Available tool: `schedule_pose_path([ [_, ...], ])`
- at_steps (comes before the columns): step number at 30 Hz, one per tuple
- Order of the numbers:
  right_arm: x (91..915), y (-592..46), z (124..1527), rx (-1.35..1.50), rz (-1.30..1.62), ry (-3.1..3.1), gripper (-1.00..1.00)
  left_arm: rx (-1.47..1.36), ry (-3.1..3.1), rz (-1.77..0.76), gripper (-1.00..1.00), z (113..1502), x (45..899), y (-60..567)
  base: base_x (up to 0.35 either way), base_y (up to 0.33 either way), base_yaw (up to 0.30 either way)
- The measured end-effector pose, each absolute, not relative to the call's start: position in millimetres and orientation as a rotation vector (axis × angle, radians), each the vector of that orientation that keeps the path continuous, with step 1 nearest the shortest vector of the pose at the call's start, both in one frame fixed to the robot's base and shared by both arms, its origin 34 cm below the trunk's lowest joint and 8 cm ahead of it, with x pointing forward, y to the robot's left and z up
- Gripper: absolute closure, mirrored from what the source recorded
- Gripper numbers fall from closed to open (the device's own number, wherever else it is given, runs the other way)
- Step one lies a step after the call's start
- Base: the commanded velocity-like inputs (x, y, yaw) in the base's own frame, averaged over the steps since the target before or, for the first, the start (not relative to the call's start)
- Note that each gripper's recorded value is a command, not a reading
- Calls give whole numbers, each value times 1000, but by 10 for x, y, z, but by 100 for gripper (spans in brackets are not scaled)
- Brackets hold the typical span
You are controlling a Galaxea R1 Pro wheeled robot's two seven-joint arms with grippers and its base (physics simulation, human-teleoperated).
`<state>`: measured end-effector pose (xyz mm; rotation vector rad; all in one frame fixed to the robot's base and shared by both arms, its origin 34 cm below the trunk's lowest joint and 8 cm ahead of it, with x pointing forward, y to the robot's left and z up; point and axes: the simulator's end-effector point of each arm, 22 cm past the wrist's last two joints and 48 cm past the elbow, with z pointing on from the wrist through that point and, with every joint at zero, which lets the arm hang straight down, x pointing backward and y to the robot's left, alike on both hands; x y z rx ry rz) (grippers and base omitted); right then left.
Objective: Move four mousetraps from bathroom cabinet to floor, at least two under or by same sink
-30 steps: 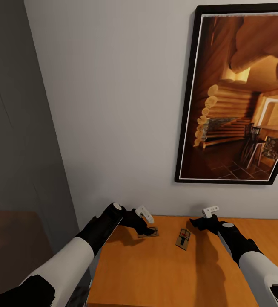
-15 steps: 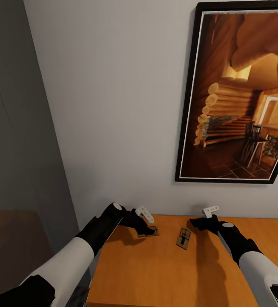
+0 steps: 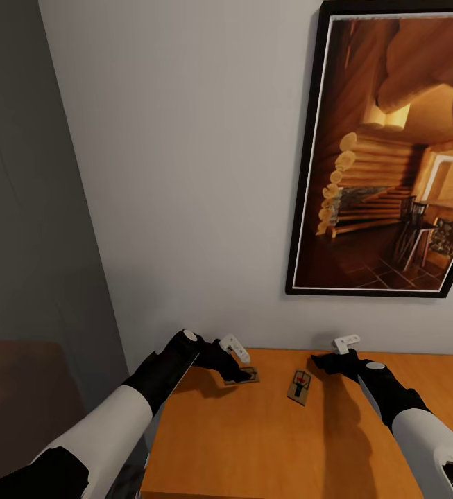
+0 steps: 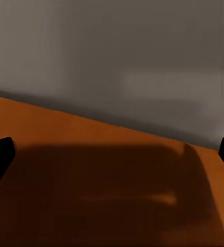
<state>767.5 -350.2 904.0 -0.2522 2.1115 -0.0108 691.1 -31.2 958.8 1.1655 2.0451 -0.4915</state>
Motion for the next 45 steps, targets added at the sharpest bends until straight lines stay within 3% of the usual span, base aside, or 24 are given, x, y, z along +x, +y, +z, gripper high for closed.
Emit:
schedule_pose_path([
  [45,7680,-3947,8968,-84,-25,2095,-100,1165,2045,-490,-100,9434,6936,-324,0,0,0],
])
